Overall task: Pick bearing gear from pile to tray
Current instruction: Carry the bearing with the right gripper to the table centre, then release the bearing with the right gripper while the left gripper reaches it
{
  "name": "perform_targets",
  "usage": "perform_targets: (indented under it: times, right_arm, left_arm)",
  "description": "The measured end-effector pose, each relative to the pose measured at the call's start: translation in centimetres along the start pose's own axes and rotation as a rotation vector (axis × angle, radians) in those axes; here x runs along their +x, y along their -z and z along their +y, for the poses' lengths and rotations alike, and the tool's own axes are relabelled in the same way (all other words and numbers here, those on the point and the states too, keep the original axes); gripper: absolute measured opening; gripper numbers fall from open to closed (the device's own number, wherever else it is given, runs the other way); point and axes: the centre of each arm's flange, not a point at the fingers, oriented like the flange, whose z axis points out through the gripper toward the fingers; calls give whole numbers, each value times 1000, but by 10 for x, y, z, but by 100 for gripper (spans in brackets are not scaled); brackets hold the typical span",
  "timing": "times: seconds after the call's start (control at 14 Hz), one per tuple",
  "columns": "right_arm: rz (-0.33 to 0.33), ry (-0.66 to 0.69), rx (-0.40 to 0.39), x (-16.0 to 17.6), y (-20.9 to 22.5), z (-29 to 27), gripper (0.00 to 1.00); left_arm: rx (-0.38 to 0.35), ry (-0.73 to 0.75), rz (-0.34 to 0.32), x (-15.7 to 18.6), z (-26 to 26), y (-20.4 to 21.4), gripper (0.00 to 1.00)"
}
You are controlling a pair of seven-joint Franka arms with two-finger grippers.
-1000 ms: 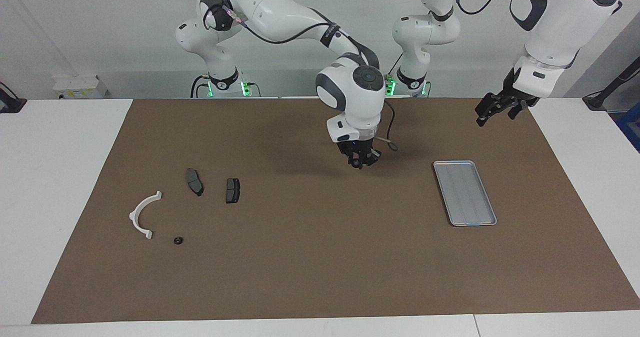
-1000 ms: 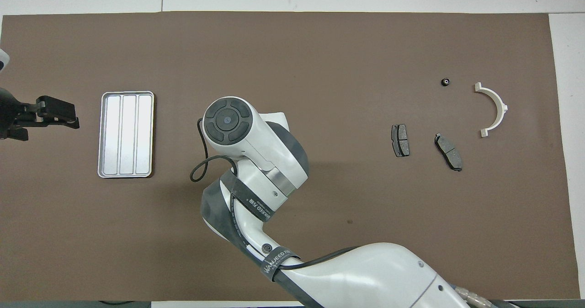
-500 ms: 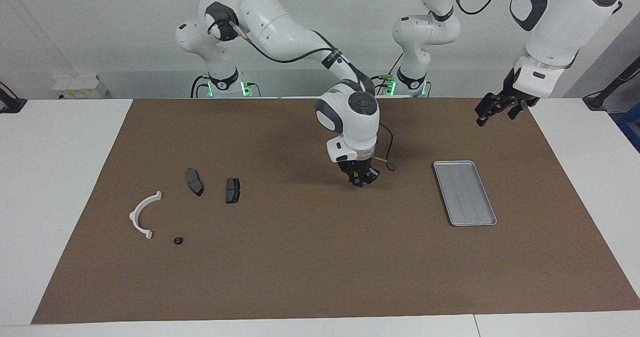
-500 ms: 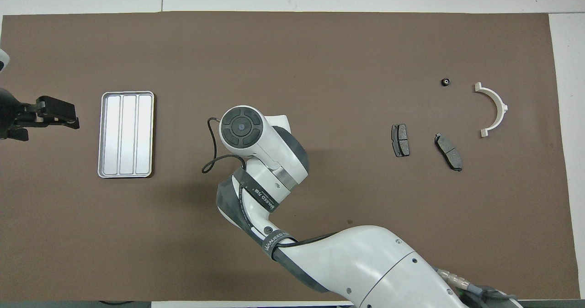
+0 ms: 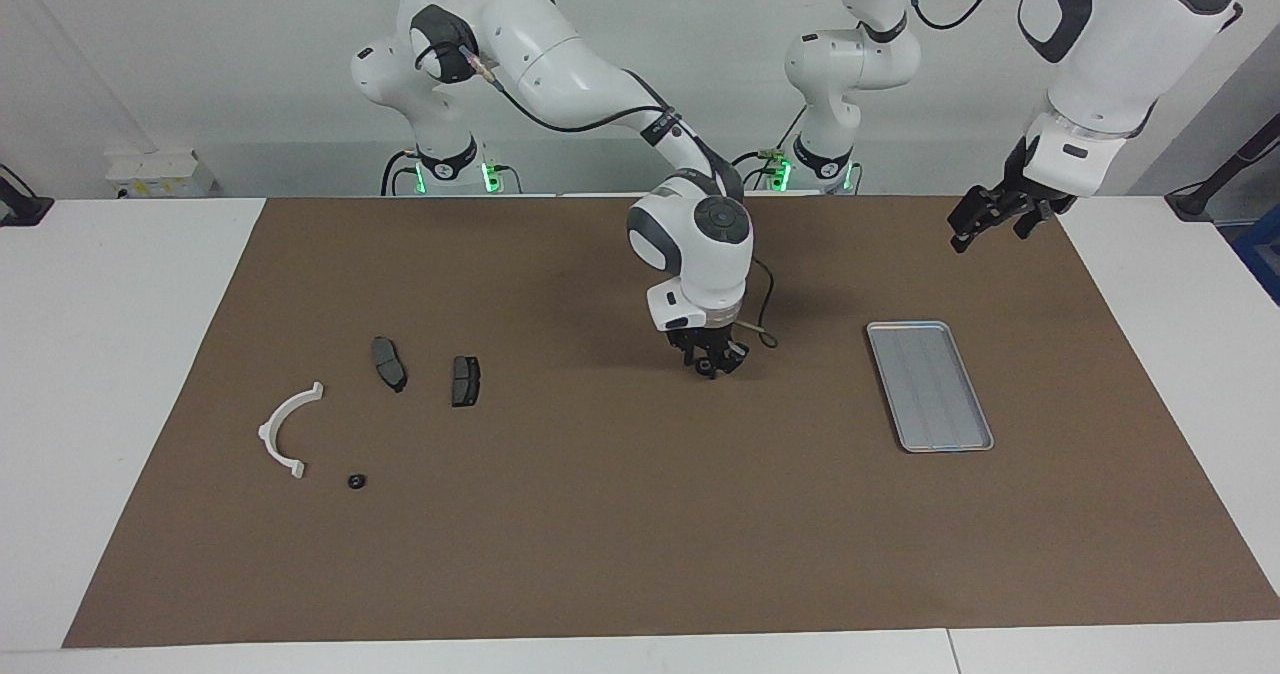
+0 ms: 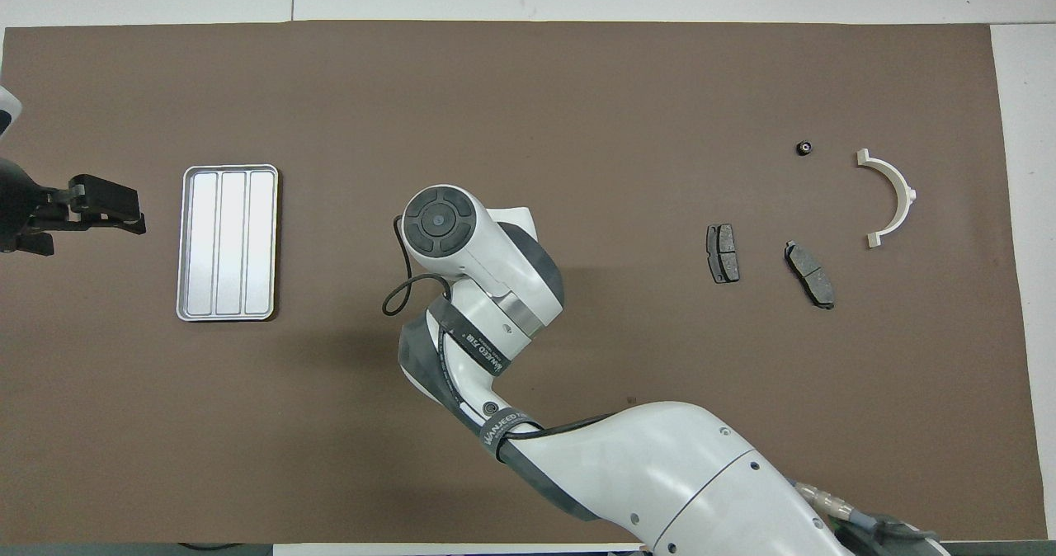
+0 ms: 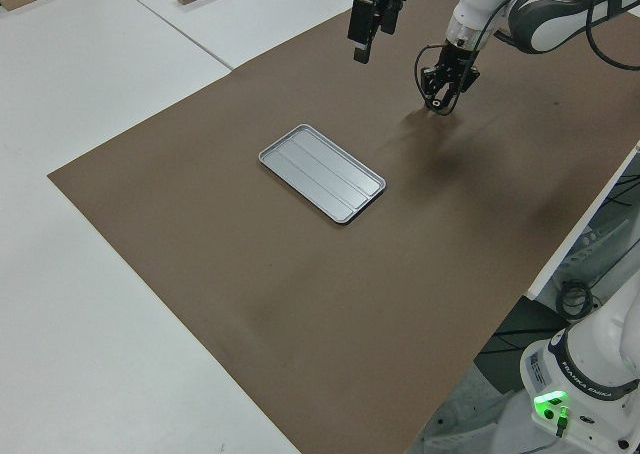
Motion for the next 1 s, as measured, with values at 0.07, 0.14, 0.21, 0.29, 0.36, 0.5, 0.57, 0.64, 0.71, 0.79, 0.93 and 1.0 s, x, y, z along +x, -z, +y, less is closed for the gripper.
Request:
perform_targets:
  times: [0.07,0.14,0.21,0.29,0.36,0.5,0.57,0.64,0.71,0.79,0.93,1.0]
  right_arm:
    - [-8,18,-29,20,21,6,77]
    - [-12,48,-37,46,51,15,89]
    - [-11,95,-25,78,87,30,100]
    - [-8,156,-11,109,119,51,100]
    - [-8,231,-9,137,143,74,100]
    - [-9,390,-5,191,171,120,100]
    - [-11,468,-5,220,172,142,100]
    - [-15,544,-5,250,168,166,100]
    - [-12,610,0,282,159,191,100]
    - [-2,665,9,314,147,220,100]
    - [22,711,21,354,117,262,100]
    - [33,708,25,365,100,276,100]
  left_arm:
    - [0,2,-2,0,0,-1,100]
    - [0,12,-4,0,0,-2,100]
    - [-2,37,-7,0,1,-5,100]
    - [-6,56,-10,-1,3,-9,100]
    - [-11,68,-7,-1,11,-13,100]
    - [-21,132,15,-5,52,-27,100]
    - [-27,163,30,-8,81,-39,100]
    - [-34,195,39,-12,115,-55,100]
    - [-39,221,45,-15,149,-75,100]
    - [-50,240,55,-17,180,-98,100]
    - [-73,265,74,-24,226,-146,100]
    - [-64,272,60,-30,247,-173,100]
